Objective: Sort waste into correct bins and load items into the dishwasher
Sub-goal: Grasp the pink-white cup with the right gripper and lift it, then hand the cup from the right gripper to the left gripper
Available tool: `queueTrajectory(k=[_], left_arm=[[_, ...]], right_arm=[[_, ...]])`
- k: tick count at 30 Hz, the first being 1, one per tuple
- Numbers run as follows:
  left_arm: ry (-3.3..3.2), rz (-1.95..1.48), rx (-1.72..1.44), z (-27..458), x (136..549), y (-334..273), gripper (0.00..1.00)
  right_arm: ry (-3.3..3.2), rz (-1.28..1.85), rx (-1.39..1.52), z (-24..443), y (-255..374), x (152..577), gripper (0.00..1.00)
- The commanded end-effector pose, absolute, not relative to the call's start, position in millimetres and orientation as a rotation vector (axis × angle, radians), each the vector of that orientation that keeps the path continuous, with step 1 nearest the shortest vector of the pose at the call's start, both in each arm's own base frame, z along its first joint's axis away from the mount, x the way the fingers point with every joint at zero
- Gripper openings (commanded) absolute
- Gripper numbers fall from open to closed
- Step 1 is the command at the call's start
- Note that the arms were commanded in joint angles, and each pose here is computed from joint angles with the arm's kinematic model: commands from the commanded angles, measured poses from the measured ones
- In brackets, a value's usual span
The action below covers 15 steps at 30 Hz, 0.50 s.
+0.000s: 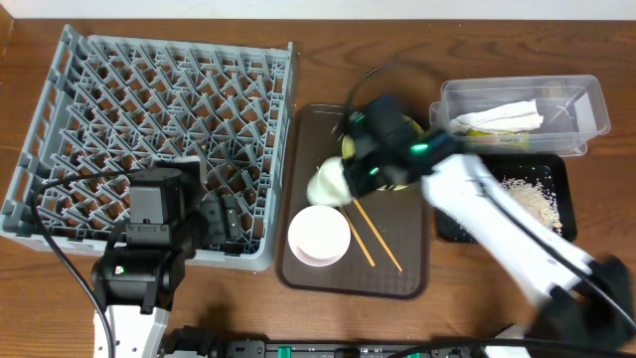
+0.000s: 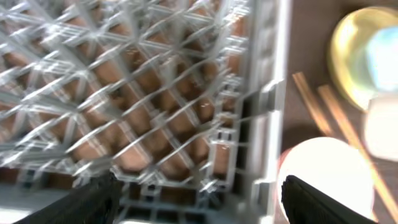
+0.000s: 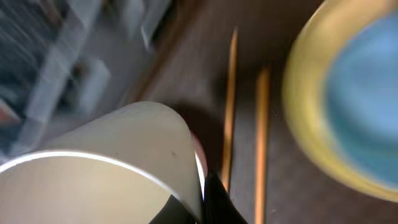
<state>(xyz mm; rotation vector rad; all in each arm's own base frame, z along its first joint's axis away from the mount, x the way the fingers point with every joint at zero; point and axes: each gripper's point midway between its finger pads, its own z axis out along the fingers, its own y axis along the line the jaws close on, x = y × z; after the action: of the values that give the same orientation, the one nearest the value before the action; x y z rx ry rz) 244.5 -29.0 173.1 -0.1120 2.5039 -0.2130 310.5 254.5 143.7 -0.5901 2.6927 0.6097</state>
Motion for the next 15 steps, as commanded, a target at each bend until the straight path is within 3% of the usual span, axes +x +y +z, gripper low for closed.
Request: queueTrajectory(k=[1, 4, 15], left_arm=[[2.438, -0.490, -0.011, 192, 254, -67, 0.86], [2.384, -0.649, 0.063, 202, 262, -89, 0.86], [1.923, -1.293, 0.560, 281, 266, -168, 0.86]], right_arm=[[2.524, 0.733, -0.443, 211, 233, 331, 0.01], [2.496, 0.850, -0.355, 225, 226, 338, 0.01], [2.243, 1.493, -0.562, 289, 261, 310, 0.01]])
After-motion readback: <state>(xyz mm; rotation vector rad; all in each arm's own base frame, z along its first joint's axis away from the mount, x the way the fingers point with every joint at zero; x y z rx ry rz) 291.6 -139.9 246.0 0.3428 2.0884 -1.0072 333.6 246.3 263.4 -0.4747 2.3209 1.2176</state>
